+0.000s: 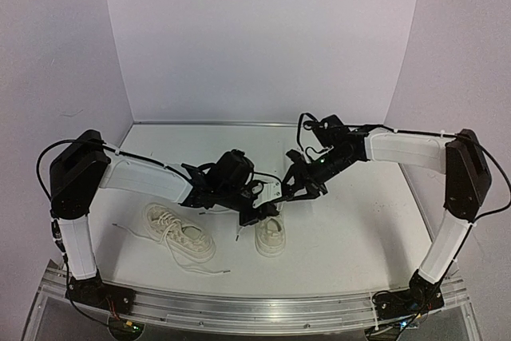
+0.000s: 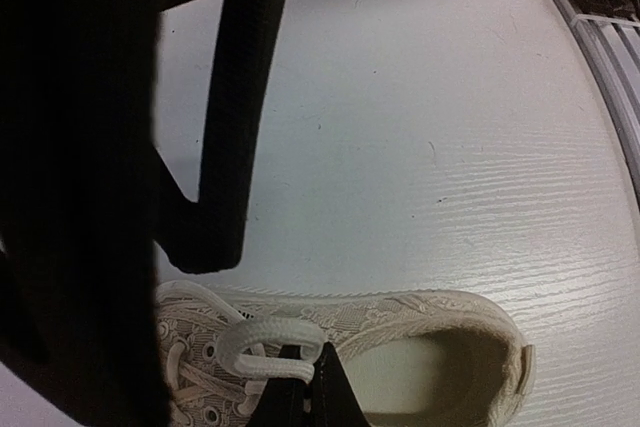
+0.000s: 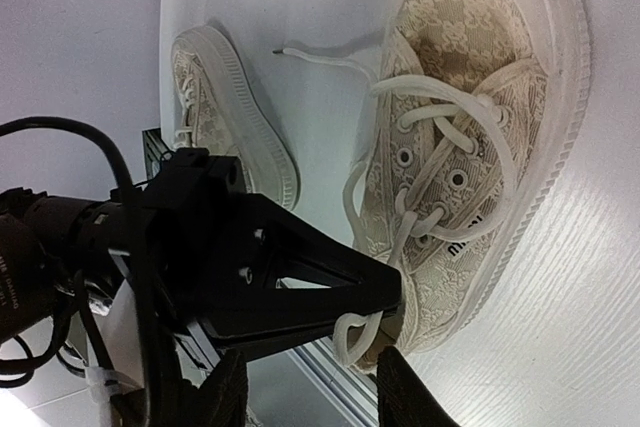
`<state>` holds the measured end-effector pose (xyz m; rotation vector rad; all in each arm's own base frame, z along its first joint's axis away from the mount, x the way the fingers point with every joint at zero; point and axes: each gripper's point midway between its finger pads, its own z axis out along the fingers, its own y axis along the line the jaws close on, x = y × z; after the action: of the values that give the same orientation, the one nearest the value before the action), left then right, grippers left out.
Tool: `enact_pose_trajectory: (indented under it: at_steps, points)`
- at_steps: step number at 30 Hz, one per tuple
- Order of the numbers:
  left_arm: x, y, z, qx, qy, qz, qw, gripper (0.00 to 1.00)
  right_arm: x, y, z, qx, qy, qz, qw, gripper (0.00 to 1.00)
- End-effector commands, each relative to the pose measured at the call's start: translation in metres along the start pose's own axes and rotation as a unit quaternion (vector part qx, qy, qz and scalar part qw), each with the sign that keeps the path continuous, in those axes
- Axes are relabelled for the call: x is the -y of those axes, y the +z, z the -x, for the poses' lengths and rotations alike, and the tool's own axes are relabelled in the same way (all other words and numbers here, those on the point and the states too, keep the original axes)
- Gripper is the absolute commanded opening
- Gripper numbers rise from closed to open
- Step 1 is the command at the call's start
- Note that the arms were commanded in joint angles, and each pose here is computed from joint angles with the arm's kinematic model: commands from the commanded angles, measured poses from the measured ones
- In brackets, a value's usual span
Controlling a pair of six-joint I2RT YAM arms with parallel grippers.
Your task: Tie the shoes
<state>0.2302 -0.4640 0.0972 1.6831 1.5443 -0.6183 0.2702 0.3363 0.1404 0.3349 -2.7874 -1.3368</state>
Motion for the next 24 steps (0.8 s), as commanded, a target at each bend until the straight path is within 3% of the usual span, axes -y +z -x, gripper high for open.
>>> enact_pose_trajectory:
  at_steps: [1, 14, 24]
  points:
    - [-0.011, -0.008, 0.029, 0.037, 0.006, 0.022, 0.999, 0.0, 0.009, 0.015, -0.008, -0.02, 0.001, -0.001, 1.0, 0.39]
    - [-0.013, -0.008, 0.033, 0.046, -0.001, 0.027, 0.999, 0.0, 0.021, 0.026, -0.007, -0.024, 0.008, -0.014, 1.0, 0.3]
    - [-0.015, -0.009, 0.037, 0.053, -0.006, 0.03, 0.998, 0.0, 0.026, 0.032, -0.008, -0.03, 0.01, -0.011, 0.999, 0.14]
